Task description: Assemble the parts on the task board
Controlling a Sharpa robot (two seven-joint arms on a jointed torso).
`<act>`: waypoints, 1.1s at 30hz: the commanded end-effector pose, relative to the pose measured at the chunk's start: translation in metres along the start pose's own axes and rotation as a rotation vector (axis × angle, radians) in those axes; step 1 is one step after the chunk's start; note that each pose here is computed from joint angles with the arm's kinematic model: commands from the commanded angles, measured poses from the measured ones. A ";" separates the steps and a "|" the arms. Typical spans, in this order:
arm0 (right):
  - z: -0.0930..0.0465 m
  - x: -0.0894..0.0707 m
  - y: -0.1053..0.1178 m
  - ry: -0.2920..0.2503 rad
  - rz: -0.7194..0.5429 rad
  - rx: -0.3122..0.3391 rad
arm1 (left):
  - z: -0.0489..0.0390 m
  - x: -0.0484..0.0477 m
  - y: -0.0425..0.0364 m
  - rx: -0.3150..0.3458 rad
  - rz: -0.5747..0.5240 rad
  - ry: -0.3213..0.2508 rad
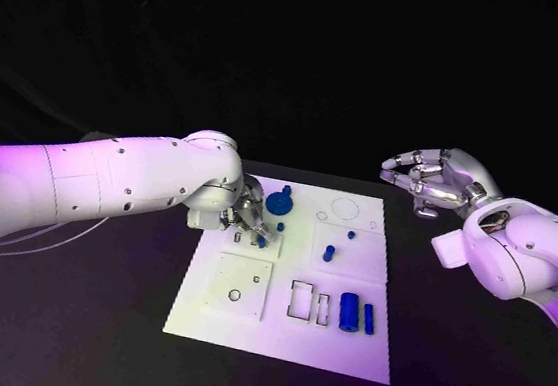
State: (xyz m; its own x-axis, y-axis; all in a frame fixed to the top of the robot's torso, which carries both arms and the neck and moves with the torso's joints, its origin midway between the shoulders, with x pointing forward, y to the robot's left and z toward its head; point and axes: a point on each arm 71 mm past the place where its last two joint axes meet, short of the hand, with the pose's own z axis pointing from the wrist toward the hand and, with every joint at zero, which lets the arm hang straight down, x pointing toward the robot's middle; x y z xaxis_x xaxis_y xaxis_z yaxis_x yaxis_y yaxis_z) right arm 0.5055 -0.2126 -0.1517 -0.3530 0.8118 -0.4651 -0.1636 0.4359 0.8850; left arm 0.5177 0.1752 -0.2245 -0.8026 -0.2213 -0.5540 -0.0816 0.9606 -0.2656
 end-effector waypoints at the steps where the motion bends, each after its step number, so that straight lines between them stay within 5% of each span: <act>1: 0.000 0.002 0.000 0.018 -0.003 -0.001 | 0.0007 0.0019 -0.0021 0.013 0.000 0.022; 18: 0.000 0.007 -0.002 0.041 -0.010 -0.002 | 0.0016 0.0038 -0.0022 0.066 -0.053 0.067; 33: -0.001 0.005 -0.004 0.039 -0.011 0.001 | -0.0112 -0.0014 0.0115 0.122 -0.159 -0.036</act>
State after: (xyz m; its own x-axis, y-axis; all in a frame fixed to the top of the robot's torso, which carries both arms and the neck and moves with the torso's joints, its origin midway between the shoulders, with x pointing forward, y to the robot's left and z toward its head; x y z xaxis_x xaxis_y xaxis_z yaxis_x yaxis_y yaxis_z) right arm 0.5039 -0.2112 -0.1569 -0.3720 0.8021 -0.4671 -0.1591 0.4407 0.8834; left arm 0.5103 0.1922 -0.2209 -0.7931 -0.3268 -0.5140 -0.1275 0.9143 -0.3844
